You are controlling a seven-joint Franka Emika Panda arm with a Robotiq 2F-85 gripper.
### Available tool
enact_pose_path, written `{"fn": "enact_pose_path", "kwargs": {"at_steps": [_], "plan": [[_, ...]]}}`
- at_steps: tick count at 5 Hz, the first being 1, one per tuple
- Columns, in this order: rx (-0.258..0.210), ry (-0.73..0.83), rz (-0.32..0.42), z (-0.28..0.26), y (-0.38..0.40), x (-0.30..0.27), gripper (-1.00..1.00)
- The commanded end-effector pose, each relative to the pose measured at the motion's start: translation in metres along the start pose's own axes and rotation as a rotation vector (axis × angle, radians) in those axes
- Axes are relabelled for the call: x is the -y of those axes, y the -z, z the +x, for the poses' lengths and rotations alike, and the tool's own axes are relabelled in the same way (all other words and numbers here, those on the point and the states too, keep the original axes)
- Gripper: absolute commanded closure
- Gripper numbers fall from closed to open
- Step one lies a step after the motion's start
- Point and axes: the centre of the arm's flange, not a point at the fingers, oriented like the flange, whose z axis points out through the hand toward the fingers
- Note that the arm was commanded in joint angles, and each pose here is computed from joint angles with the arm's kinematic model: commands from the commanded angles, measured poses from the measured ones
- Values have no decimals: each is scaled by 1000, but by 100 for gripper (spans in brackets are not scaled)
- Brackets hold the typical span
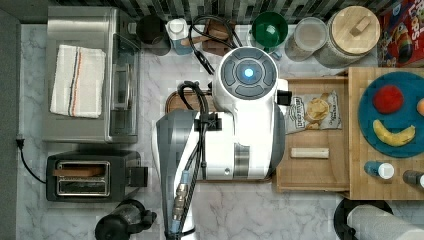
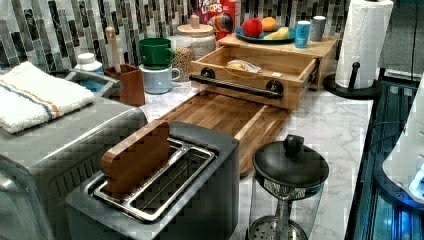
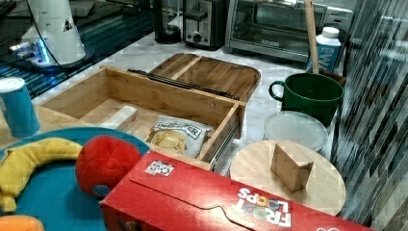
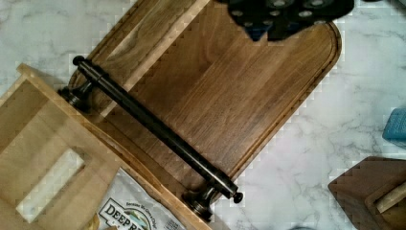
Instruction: Pick up the butter.
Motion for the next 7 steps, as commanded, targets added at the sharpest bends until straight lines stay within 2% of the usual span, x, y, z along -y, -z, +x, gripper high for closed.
{"fn": "enact_pose_path", "kwargs": {"at_steps": [1, 3, 4, 5, 7], "plan": [[0, -2, 7, 0, 1, 0, 100], [19, 26, -2, 25, -1, -37, 100], [14, 15, -10, 42, -1, -61, 100], [-17, -57, -21, 59, -4, -87, 100], [-45, -106, -54, 99, -22, -142, 100]]}}
